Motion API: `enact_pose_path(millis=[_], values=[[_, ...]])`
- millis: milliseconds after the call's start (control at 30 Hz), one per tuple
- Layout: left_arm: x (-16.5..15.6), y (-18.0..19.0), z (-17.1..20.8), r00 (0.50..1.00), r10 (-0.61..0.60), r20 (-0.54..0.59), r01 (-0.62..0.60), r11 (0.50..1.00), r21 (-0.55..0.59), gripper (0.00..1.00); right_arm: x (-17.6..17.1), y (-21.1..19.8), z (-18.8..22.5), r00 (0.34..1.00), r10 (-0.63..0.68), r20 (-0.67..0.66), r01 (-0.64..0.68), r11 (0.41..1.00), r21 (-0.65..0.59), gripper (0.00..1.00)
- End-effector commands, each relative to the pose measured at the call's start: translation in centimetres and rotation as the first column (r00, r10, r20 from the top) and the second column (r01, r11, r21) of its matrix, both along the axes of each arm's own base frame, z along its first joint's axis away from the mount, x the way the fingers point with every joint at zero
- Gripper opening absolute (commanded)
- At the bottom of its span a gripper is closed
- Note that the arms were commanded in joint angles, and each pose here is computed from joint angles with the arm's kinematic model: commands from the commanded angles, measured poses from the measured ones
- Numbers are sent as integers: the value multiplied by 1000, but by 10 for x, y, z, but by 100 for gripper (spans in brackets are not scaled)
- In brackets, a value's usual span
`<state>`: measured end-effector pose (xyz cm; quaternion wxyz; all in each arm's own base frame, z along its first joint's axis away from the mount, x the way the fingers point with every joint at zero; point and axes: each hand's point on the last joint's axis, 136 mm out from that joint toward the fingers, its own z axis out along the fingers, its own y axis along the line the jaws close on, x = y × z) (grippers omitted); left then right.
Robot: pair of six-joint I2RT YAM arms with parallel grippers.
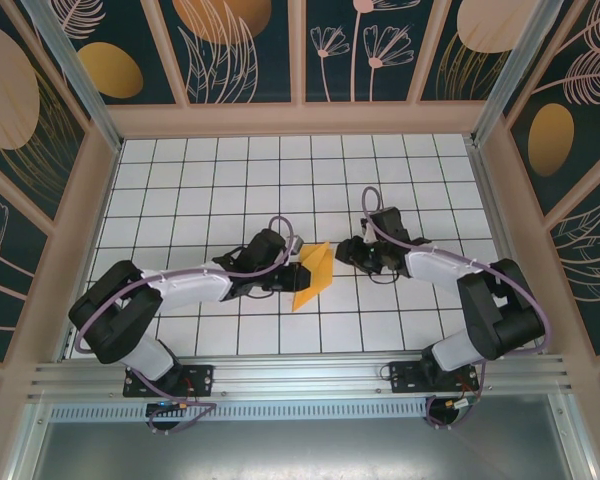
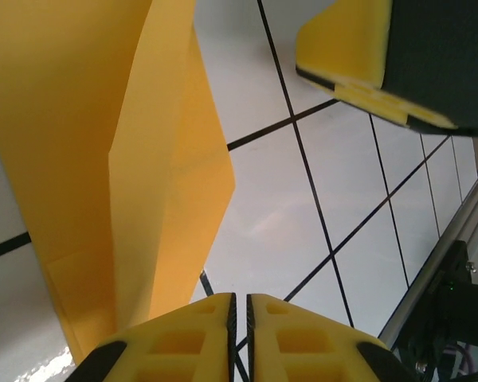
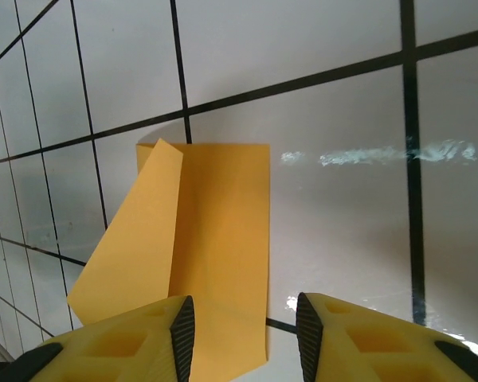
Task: Fold a paper plane with a square sheet of paper (pick it up from the middle)
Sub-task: Turn over the paper at the center of the table.
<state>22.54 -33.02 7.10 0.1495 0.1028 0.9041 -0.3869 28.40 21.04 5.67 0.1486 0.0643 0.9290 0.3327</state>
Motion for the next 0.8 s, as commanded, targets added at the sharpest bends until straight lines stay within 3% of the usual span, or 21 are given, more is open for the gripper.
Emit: enact_pose_path(millis=[0,300,767], values=[[7,6,-16,1000,10,12,-12,995,97,11,-6,9,6,1000,4,8,-4,1000,28,43],[13,17,-38,999,14,29,-20,979,204,5,-22,24,-5,999,20,-37,-18,998,58,46],[1,22,-61,1000,-3,-20,7,978,209,5,-37,29,-22,995,0,-102,5,999,50,46]])
